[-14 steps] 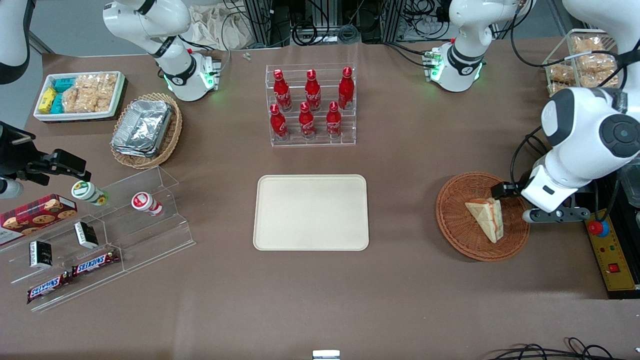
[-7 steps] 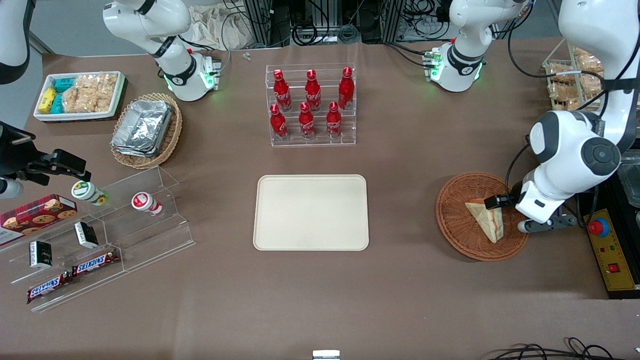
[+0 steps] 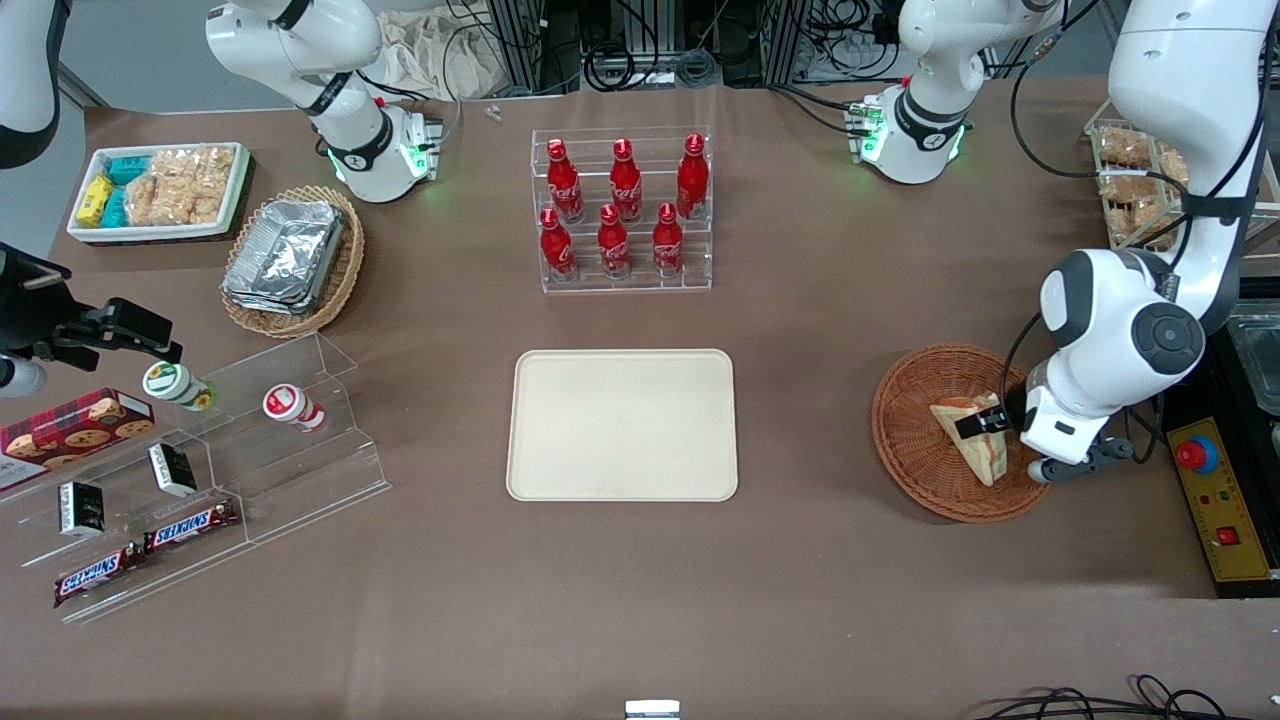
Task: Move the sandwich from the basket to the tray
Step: 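Lower the left gripper and close it on the wrapped sandwich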
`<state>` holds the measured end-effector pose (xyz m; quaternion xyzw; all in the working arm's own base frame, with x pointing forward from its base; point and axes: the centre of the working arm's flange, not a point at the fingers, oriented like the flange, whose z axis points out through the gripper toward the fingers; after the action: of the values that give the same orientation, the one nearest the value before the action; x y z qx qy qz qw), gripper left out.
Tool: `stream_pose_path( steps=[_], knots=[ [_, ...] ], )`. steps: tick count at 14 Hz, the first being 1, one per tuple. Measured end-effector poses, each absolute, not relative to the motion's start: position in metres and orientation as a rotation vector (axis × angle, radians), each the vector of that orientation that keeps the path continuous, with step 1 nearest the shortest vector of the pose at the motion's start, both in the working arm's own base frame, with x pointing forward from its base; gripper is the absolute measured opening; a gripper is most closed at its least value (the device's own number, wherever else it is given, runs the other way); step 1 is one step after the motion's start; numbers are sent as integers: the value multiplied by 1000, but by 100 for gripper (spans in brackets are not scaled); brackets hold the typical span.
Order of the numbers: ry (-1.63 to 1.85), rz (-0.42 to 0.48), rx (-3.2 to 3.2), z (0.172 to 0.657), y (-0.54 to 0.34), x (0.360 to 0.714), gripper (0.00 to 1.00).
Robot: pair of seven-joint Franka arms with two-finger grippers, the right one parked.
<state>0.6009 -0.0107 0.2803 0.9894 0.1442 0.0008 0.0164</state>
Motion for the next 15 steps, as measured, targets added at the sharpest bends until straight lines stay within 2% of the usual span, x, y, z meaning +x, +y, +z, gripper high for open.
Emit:
stream_pose_path(
  steps=[10, 12, 15],
  knots=[
    [634, -20, 3032, 232, -1, 592, 99],
    [669, -20, 3020, 227, -4, 592, 83],
    [678, -11, 3017, 229, -10, 594, 49]
  ],
)
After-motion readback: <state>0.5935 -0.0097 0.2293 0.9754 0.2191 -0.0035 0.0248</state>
